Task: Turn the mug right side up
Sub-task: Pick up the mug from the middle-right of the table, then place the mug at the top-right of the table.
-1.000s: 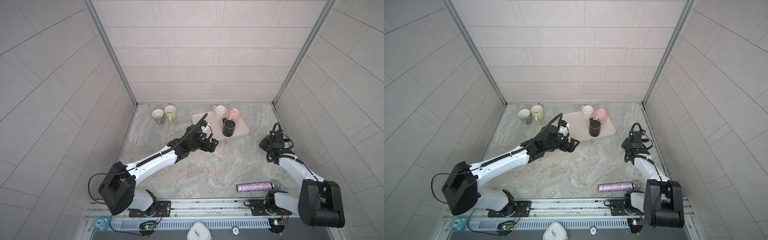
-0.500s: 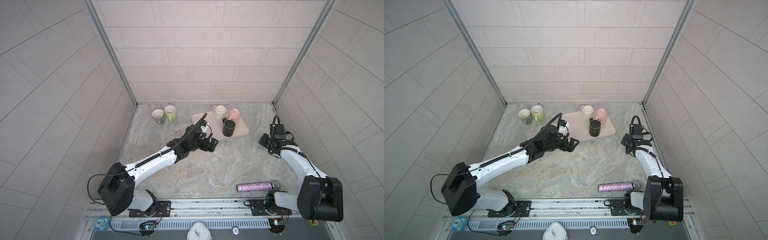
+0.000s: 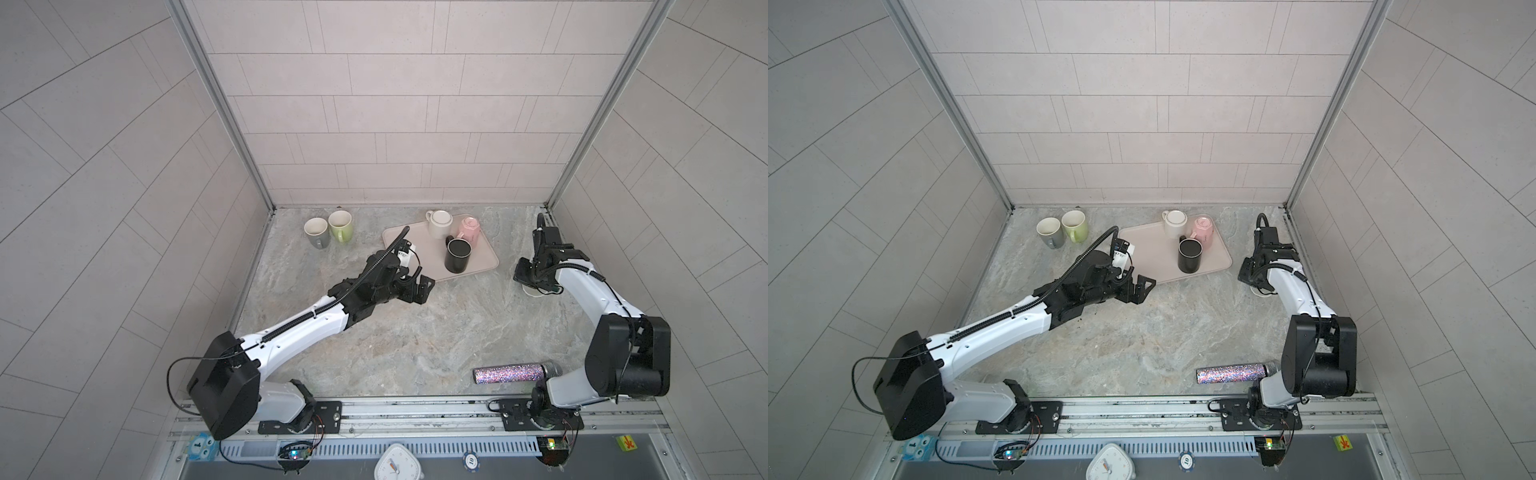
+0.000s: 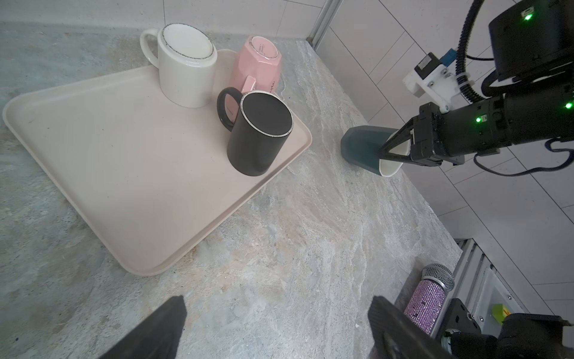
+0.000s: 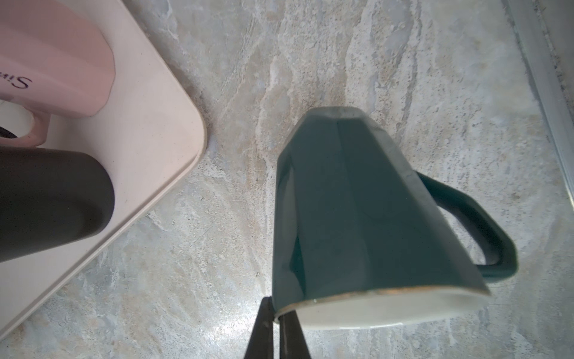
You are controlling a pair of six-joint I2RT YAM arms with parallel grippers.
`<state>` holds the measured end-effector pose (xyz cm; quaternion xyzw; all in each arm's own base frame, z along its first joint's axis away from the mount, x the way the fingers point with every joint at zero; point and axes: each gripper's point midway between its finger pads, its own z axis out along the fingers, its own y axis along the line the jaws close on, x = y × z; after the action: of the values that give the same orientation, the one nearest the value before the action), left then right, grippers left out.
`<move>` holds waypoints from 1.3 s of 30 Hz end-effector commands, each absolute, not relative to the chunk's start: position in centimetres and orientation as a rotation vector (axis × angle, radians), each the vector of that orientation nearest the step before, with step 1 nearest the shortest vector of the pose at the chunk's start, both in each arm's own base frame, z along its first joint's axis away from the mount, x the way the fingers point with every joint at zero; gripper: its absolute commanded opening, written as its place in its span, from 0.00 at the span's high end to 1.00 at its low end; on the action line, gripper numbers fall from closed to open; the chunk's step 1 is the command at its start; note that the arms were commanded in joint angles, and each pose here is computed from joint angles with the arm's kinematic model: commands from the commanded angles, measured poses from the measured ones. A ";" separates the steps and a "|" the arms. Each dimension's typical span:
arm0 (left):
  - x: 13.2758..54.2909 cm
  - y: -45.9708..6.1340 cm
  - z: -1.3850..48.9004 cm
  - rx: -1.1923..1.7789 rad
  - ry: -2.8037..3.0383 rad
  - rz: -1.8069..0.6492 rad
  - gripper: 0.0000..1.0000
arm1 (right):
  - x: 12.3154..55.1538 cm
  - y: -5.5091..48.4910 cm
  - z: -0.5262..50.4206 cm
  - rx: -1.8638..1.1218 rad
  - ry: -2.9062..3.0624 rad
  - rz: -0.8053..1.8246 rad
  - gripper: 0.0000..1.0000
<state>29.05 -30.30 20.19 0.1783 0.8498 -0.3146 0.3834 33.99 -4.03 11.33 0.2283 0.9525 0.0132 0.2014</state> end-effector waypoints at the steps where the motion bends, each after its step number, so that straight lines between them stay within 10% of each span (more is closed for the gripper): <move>1: 29.1 -29.9 21.2 0.430 2.125 -0.813 0.02 | 32.9 -3.8 12.0 0.596 2.727 0.006 1.00; 39: 29.3 -29.6 21.3 0.412 2.118 -0.808 0.02 | 37.9 -4.0 13.9 0.545 2.717 -0.074 1.00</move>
<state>28.97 -29.80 21.15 0.1689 0.8422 -0.3193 0.4002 37.87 -4.01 13.19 0.2022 0.9625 -0.0136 0.1802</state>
